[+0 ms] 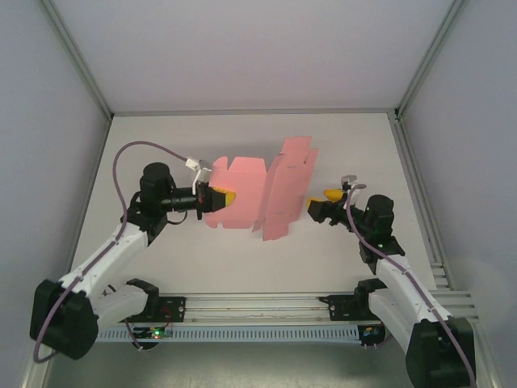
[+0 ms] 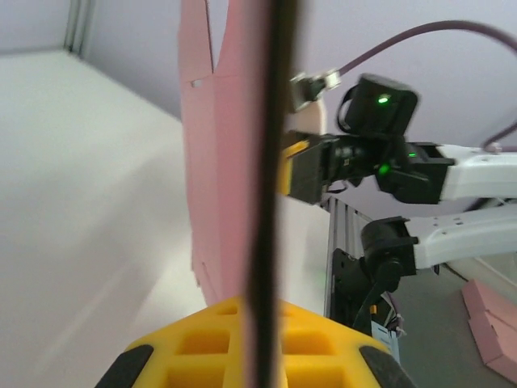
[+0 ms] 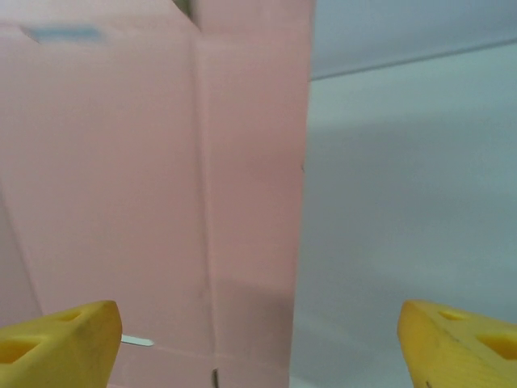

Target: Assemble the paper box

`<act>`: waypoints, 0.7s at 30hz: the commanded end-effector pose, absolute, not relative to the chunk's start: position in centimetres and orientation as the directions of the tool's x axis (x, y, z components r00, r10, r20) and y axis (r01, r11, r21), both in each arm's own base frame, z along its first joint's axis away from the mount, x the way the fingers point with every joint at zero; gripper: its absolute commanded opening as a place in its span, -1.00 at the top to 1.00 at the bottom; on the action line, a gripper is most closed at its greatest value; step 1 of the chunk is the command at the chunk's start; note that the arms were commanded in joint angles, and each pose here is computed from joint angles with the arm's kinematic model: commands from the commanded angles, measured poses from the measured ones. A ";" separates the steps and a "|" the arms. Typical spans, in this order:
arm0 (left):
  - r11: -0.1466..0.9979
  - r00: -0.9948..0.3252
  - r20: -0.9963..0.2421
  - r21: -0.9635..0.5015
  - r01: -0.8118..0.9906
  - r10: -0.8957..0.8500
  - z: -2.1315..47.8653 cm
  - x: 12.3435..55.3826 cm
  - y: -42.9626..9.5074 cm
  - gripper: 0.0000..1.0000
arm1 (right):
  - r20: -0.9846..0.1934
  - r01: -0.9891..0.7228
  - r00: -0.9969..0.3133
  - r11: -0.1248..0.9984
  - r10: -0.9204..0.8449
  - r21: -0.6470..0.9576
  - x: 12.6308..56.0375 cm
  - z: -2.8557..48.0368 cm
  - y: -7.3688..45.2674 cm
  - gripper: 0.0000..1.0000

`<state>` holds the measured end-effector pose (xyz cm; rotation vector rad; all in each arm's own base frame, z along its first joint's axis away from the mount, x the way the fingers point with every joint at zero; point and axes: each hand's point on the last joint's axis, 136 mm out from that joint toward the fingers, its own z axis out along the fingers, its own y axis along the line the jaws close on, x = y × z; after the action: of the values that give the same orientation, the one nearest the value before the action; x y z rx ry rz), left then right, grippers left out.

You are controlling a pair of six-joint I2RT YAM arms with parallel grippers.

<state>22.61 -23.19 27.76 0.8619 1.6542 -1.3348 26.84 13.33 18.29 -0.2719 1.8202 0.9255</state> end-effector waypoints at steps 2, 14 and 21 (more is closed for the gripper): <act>0.199 -0.274 -0.962 -0.269 0.942 -0.001 29.9 20.5 -22.8 1.00 | -0.927 -0.716 -0.323 0.591 0.191 0.372 25.5 21.5 14.6 -0.78; 0.338 -0.296 -0.954 -0.296 0.893 -0.054 29.9 22.4 -22.1 1.00 | -0.980 -0.891 -0.165 0.410 0.109 0.195 22.3 26.3 17.4 0.37; 0.354 -0.305 -0.950 -0.306 0.884 -0.061 29.9 22.8 -22.0 1.00 | -0.988 -0.876 -0.130 0.458 0.083 0.153 22.6 25.9 17.0 0.56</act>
<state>22.56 -21.87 29.74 0.7772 1.5887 -1.1603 23.08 16.62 25.03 -0.6723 1.5175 1.0005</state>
